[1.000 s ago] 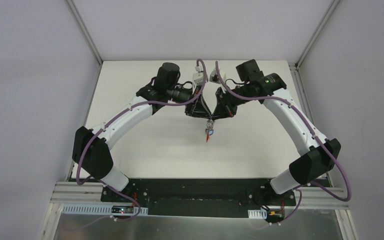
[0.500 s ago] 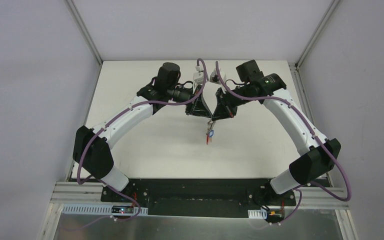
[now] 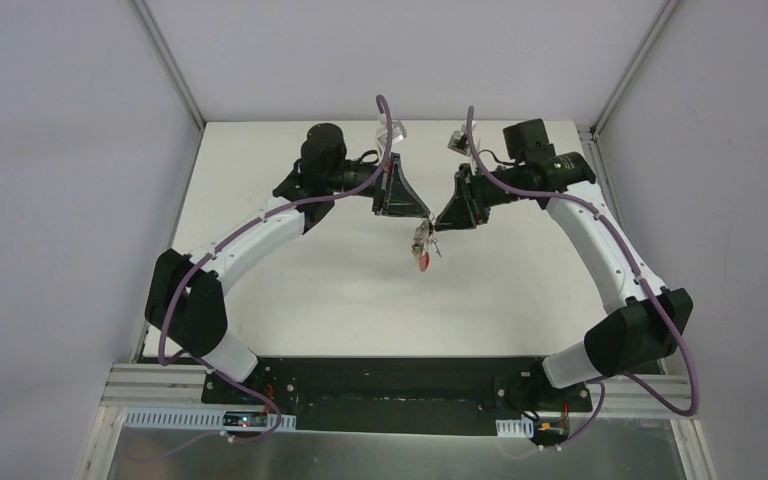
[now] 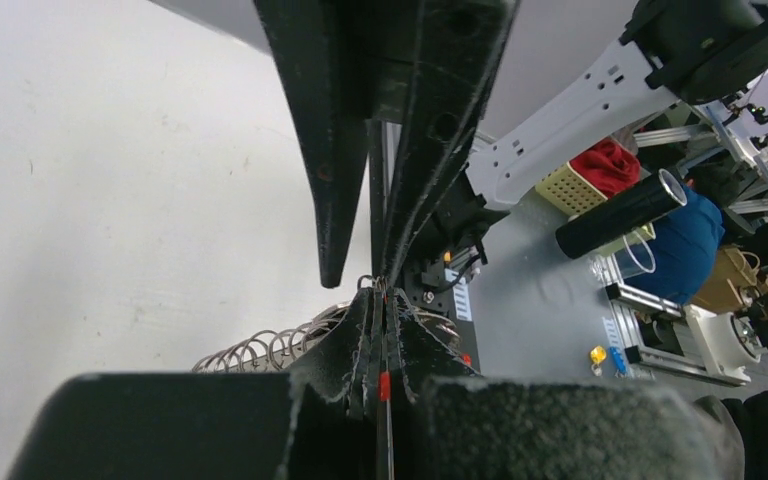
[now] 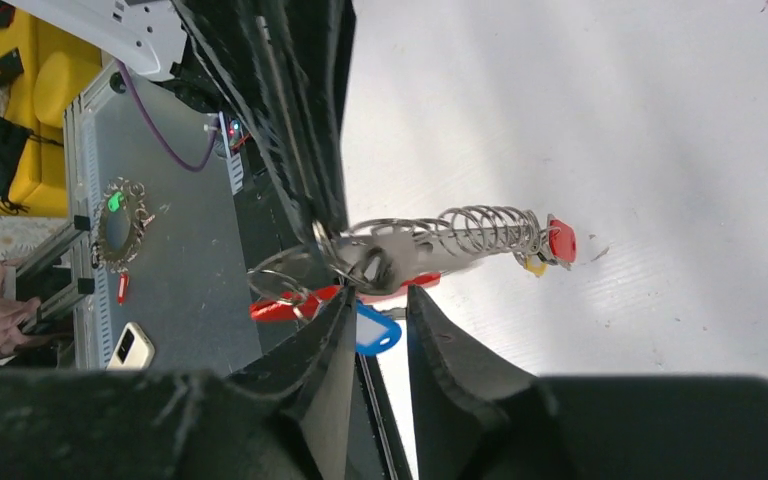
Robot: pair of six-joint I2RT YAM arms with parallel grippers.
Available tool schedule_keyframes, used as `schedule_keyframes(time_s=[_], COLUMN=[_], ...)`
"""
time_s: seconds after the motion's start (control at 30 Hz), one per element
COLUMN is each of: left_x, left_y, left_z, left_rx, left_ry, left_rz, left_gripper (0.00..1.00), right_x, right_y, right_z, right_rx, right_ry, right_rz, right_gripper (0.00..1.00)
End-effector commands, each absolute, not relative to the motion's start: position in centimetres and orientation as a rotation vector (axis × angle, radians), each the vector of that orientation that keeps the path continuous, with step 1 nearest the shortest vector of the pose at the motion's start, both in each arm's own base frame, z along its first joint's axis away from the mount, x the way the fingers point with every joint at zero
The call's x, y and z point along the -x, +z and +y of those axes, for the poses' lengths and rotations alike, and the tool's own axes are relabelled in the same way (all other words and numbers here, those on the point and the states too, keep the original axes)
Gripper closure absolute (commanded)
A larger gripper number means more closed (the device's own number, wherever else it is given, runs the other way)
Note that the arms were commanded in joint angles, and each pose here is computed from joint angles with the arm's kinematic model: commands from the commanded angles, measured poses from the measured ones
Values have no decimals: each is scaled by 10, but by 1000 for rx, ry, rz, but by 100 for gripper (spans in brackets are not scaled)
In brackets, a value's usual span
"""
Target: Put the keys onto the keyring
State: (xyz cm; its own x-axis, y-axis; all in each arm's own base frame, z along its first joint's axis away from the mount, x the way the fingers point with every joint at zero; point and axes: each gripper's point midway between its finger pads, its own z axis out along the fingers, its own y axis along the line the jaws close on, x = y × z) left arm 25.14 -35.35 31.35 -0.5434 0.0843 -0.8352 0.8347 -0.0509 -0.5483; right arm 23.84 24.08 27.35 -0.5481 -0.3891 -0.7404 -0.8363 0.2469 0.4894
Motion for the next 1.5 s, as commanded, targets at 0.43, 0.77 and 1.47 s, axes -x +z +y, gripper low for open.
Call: schedule_keyframes(time_s=[0.43,0.77,1.47], left_x=[-242,-239,-240], left_y=[355,353,357], left_z=[-354,-353,-354], left_rx=[-1015,-1030,-1027], left_ry=[-1736,-1742,-1739], left_rz=[1461,1458,1448], left_gripper=[100,100,100], right_x=[-231,-229,-222], right_y=[310,324,306], right_z=[233,232,246], right_rx=[1084,1099,1116], right_ry=[1313,1304,1413], right_rz=[1863,1785,1802], right_gripper=[69,61,100])
